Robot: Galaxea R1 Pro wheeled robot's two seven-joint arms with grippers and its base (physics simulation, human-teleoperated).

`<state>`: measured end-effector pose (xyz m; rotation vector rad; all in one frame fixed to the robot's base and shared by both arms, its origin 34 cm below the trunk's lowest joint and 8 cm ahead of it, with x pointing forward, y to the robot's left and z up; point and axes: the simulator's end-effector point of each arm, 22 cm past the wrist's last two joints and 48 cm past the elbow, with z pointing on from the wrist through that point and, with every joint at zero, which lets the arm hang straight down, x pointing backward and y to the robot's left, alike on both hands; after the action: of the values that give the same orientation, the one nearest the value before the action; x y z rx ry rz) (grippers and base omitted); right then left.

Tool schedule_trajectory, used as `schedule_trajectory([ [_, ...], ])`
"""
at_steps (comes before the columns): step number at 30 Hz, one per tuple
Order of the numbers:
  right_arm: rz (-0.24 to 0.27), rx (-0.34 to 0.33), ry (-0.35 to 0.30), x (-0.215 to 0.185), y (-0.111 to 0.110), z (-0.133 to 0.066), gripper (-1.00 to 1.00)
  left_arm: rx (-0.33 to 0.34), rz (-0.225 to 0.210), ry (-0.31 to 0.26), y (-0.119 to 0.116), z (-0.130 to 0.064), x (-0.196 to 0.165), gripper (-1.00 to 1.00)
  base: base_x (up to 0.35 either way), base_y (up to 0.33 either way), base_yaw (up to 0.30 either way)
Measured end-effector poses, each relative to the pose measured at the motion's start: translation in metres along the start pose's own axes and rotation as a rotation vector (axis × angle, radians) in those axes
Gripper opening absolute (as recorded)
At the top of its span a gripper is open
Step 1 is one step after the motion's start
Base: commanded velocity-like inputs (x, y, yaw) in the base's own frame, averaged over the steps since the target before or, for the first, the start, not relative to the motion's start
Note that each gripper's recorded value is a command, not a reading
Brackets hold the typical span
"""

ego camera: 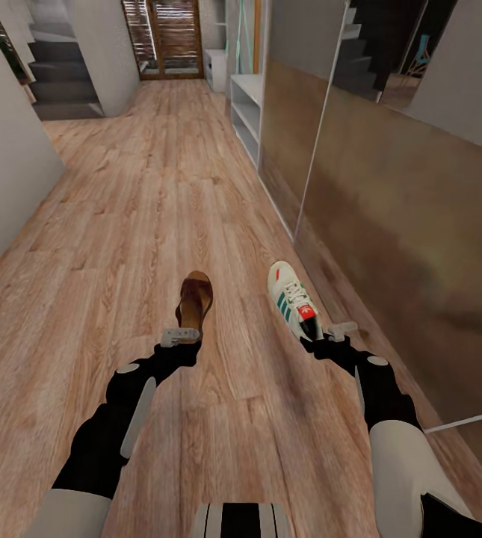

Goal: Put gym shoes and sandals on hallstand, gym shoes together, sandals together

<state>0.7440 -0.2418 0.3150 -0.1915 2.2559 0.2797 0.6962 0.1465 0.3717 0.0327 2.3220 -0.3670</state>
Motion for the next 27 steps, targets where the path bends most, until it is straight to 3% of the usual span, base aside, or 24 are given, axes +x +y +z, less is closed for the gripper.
schedule_trajectory([
  [27, -0.042, 0.006, -0.149, -0.096, 0.010, -0.051, -1.00, 0.012, 0.038, -0.141, -0.022, -0.055, -0.076, -1.00, 0.000, 0.000, 0.000],
])
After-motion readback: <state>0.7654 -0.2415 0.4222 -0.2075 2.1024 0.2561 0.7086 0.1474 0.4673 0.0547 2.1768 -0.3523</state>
